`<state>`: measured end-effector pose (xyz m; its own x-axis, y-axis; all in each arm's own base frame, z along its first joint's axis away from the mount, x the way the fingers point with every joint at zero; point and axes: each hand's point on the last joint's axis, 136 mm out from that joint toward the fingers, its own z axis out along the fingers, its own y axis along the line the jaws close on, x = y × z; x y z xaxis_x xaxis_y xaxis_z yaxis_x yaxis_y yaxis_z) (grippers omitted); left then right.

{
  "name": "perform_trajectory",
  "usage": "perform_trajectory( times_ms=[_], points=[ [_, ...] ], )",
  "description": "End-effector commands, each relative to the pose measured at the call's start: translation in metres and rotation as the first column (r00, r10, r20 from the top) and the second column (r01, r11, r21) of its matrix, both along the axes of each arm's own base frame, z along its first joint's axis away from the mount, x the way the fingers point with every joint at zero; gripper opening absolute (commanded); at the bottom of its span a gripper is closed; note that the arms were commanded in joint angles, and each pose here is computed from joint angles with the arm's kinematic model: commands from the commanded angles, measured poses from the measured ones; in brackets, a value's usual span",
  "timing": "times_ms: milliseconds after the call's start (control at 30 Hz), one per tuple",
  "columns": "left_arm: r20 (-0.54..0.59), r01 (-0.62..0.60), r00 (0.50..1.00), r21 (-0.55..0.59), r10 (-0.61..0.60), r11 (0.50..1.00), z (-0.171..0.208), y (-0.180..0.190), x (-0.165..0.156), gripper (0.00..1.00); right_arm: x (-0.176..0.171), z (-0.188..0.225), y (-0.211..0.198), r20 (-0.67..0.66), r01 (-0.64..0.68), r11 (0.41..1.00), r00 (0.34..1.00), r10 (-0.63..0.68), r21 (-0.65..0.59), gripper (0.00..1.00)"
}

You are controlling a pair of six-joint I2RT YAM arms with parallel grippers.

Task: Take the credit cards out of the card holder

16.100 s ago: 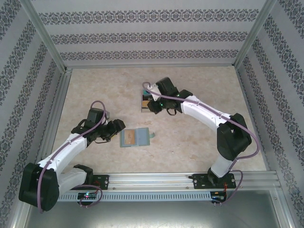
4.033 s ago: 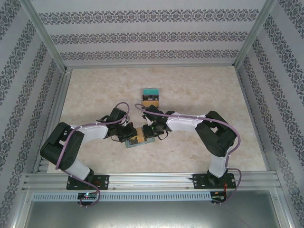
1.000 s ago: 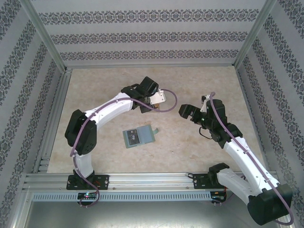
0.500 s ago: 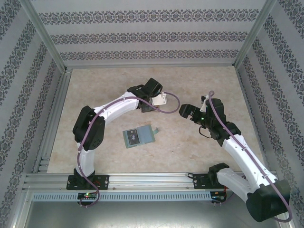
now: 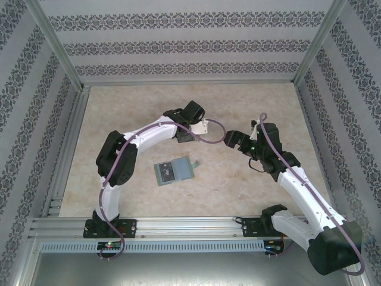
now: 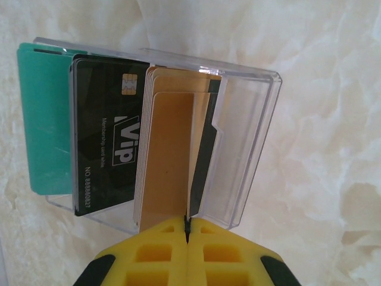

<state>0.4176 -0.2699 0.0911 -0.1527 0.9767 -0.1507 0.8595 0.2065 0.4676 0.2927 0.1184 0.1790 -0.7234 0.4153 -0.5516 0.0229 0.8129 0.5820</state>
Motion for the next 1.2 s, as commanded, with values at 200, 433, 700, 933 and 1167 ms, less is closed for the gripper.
perform_trajectory(
  times_ms=[200, 433, 700, 933, 1167],
  points=[
    [0.107, -0.084, 0.991, 0.034, 0.08, 0.996, 0.0, -0.006, 0.032, 0.08, 0.002, -0.002, 0.001, 0.0, 0.0, 1.0, 1.0, 0.0, 0.022, 0.98],
    [0.156, -0.136, 0.979, 0.022, 0.131, 0.99, 0.007, -0.006, 0.045, 0.19, 0.002, -0.001, 0.002, 0.001, -0.004, 1.0, 1.0, 0.004, 0.028, 0.98],
    [0.115, -0.169, 0.977, -0.096, 0.179, 0.981, 0.035, -0.012, 0.033, 0.33, 0.004, -0.004, 0.011, -0.011, -0.046, 0.997, 0.999, 0.047, 0.056, 0.98],
    [0.056, -0.354, 0.918, -0.331, 0.393, 0.875, 0.086, 0.006, 0.023, 0.54, 0.008, -0.003, 0.034, -0.017, -0.134, 0.991, 0.991, 0.134, 0.032, 0.98],
    [-0.092, -0.572, 0.767, -0.548, 0.635, 0.611, 0.118, 0.059, -0.015, 0.74, 0.008, -0.013, 0.077, -0.045, -0.278, 0.96, 0.96, 0.276, -0.034, 0.98]
  ],
)
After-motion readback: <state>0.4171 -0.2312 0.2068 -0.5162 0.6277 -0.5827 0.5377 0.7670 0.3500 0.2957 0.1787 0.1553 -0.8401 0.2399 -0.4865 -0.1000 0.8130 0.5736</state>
